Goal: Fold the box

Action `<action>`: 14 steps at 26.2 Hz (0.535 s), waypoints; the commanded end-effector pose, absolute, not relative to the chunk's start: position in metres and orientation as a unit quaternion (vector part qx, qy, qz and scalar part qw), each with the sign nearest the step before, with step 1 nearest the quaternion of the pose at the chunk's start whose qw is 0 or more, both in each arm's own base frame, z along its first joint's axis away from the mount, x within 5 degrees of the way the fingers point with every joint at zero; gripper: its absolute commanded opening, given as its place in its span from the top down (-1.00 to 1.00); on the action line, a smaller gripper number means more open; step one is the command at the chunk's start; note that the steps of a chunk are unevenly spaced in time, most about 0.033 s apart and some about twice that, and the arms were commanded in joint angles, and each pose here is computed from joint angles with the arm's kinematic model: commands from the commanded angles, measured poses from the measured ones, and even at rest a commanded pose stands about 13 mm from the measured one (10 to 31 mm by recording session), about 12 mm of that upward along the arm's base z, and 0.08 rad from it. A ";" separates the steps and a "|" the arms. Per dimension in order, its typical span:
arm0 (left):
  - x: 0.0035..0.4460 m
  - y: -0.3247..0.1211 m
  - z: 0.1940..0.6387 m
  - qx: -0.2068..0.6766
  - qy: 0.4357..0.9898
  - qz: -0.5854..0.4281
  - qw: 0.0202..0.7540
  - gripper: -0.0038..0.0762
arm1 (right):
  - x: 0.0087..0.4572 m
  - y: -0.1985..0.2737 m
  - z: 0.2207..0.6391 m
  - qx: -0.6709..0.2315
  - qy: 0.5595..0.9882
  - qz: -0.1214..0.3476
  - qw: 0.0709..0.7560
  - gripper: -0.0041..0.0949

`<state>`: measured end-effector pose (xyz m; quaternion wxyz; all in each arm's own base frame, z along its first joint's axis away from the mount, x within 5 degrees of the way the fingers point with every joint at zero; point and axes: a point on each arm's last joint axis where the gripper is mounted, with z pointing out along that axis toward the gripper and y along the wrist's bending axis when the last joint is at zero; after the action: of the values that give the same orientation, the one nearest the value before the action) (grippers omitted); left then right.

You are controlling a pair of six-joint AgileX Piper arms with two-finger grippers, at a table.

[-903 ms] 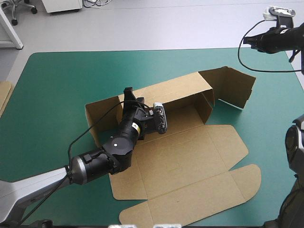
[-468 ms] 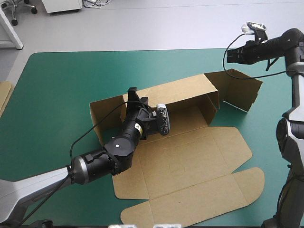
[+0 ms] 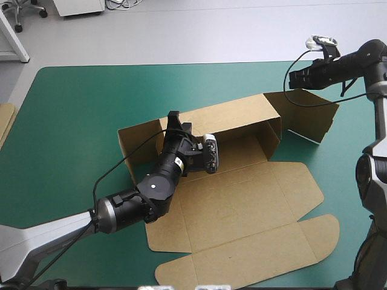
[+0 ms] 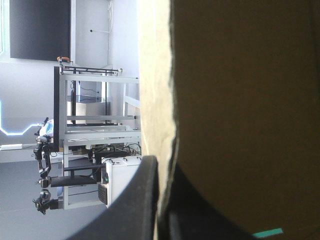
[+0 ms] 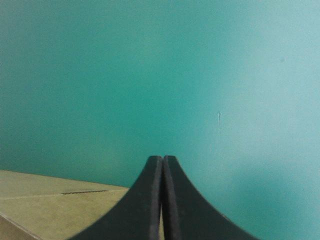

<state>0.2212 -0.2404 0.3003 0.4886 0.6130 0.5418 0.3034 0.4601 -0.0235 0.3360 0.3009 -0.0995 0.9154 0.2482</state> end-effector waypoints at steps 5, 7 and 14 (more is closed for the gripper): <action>0.221 -0.240 0.320 0.604 0.517 0.306 0.524 0.93 | 0.416 -0.022 0.377 -0.128 0.911 0.220 0.325 0.96; 0.223 -0.238 0.320 0.602 0.518 0.308 0.523 0.93 | 0.410 -0.025 0.376 -0.123 0.913 0.220 0.320 0.96; 0.223 -0.242 0.321 0.621 0.488 0.303 0.533 0.93 | 0.375 -0.042 0.377 -0.105 0.905 0.253 0.326 0.96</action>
<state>0.2250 -0.2422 0.3015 0.5009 0.6274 0.5153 0.2999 0.3986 -0.0431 0.3417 0.2725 -0.0940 0.9305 0.2260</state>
